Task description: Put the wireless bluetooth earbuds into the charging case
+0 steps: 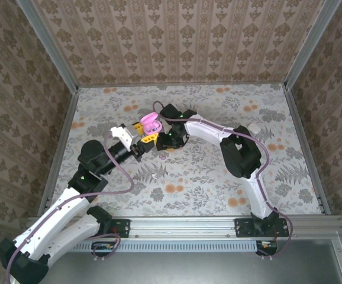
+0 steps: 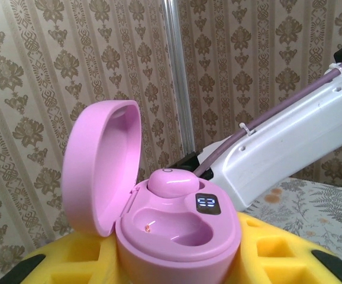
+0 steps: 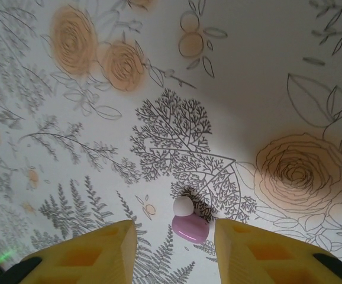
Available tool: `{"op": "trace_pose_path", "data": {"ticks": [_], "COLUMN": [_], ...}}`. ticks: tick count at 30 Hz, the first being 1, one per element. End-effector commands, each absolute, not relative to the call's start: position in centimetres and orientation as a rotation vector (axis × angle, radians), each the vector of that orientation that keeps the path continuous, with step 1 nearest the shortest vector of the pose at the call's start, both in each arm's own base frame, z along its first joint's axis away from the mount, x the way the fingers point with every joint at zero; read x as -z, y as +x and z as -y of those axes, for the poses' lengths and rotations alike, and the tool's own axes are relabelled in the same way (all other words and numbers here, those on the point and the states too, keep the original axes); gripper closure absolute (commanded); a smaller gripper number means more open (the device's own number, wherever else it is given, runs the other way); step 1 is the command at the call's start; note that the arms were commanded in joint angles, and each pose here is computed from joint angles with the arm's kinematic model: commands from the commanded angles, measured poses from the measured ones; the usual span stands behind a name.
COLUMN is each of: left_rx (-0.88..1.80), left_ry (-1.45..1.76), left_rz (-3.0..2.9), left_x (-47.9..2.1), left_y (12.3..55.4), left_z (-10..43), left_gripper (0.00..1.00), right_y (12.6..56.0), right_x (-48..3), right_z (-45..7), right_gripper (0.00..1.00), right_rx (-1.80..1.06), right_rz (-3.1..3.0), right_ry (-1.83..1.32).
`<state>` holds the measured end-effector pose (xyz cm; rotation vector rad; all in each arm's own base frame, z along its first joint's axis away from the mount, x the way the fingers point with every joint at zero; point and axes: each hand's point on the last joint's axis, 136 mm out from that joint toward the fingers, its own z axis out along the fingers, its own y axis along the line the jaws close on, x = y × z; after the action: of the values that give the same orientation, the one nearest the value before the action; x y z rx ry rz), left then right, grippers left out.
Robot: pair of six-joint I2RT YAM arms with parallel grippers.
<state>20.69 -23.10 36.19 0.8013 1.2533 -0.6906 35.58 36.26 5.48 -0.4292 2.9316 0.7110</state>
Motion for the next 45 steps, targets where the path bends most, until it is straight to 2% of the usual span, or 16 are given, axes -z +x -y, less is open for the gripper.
{"op": "trace_pose_path", "data": {"ticks": [1,12,27,37,45], "left_rx": [0.658,0.665,0.672,0.686,0.695], "left_ry": [0.787,0.793,0.785,0.789,0.798], "left_rz": [-1.198,-1.198,-1.204,-1.204,-1.203], "left_x": [-38.2,-38.2,-38.1,-38.1,-38.1], "left_y": [20.6,20.7,21.0,21.2,21.4], "left_z": [22.6,22.8,23.0,23.4,23.8], "left_gripper": [0.66,0.66,0.66,0.66,0.66], "right_y": [34.9,33.8,33.3,32.3,28.8], "right_x": [-4.2,-2.2,-1.4,-3.0,-3.0], "right_z": [-36.2,-36.2,-34.4,-31.4,-26.6], "right_gripper": [0.58,0.56,0.67,0.70,0.69], "right_rx": [-0.606,-0.444,-0.219,-0.133,-0.086], "right_rz": [-2.983,-3.019,-3.024,-2.986,-3.040], "right_ry": [-0.441,-0.549,-0.669,-0.715,-0.668]}}
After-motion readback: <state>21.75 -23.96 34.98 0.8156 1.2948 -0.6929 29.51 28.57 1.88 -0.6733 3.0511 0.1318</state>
